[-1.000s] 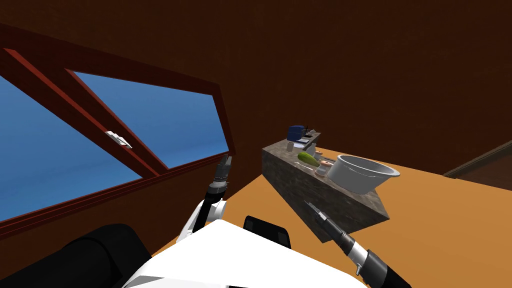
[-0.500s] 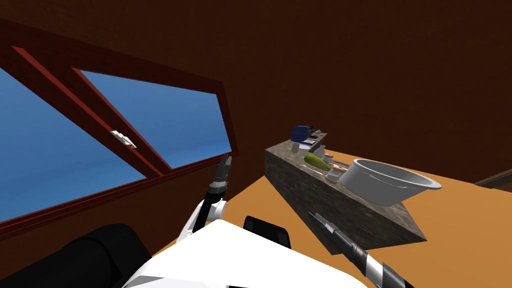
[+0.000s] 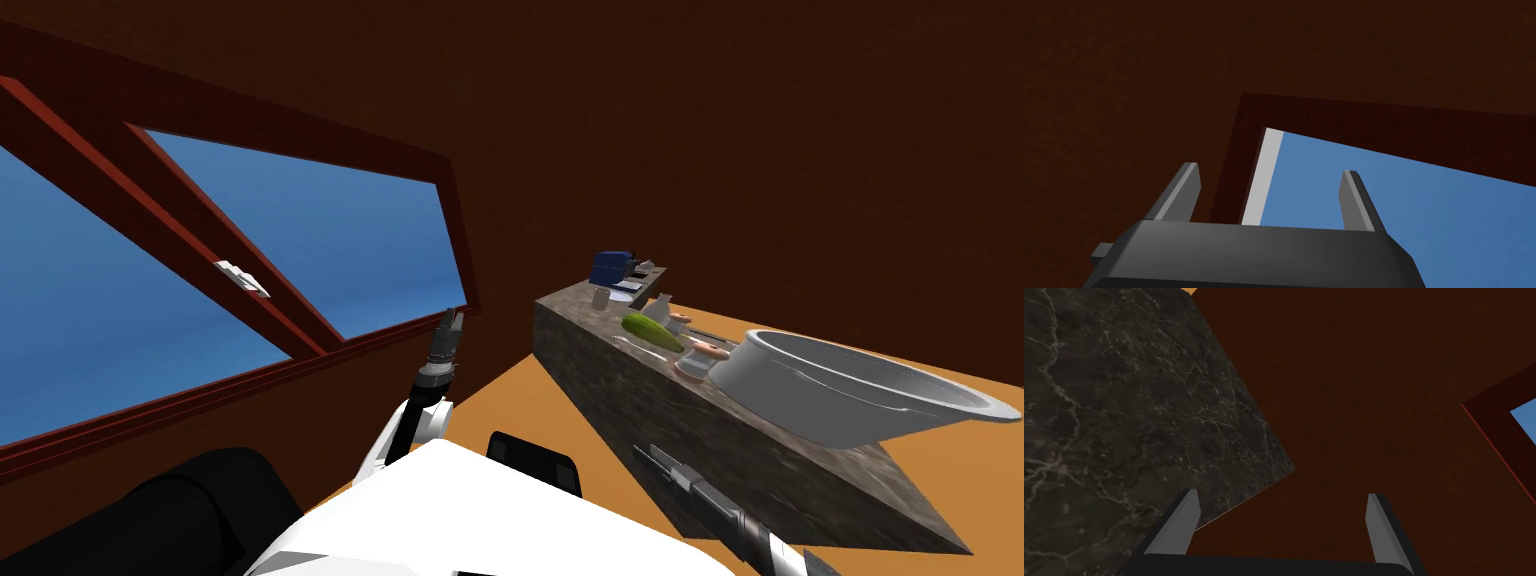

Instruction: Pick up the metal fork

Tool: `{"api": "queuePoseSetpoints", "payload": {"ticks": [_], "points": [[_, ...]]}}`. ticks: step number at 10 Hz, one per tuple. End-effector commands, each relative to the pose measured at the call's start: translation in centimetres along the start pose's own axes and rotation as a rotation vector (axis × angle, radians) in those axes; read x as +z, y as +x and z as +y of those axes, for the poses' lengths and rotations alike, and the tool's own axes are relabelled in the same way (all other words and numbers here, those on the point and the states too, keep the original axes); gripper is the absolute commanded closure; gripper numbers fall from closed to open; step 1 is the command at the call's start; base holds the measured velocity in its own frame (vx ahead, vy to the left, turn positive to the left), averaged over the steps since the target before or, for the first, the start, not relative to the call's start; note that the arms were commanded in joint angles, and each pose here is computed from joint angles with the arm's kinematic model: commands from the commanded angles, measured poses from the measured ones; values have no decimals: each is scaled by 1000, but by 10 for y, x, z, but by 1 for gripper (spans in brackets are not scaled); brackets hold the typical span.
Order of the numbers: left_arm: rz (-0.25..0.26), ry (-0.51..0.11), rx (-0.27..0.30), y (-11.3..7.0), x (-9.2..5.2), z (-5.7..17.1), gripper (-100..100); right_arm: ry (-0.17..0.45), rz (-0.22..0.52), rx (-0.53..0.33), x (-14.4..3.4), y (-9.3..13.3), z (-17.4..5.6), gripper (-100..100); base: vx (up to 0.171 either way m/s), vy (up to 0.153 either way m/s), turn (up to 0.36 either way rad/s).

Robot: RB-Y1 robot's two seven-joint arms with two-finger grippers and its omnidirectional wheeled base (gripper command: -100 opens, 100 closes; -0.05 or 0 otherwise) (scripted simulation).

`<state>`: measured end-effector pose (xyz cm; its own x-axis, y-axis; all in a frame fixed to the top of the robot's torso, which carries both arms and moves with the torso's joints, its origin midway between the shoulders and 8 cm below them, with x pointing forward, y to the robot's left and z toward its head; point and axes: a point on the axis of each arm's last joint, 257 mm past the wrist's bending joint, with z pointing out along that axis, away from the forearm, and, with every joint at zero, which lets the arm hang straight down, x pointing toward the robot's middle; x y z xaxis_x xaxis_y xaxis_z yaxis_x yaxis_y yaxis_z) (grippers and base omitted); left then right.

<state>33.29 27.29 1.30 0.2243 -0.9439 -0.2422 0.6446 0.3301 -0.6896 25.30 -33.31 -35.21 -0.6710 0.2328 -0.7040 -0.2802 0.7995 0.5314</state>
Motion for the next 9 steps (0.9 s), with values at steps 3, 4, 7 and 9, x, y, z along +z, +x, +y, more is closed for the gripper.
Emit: {"api": "queuePoseSetpoints", "payload": {"ticks": [3, 4, 7, 9], "points": [[0, 0, 0, 0, 0, 0, 0, 67, 123, -79, -27, 17, -36, -100, 74, 45, 74], [0, 0, 0, 0, 0, 0, 0, 72, 136, -94, -30, 14, -39, -100, 91, 42, 39], [0, 0, 0, 0, 0, 0, 0, 141, 238, -170, -59, 20, -75, -100, 106, 50, 66], [0, 0, 0, 0, 0, 0, 0, 180, 294, -221, -77, 16, -95, -100, 106, 29, 67]]}}
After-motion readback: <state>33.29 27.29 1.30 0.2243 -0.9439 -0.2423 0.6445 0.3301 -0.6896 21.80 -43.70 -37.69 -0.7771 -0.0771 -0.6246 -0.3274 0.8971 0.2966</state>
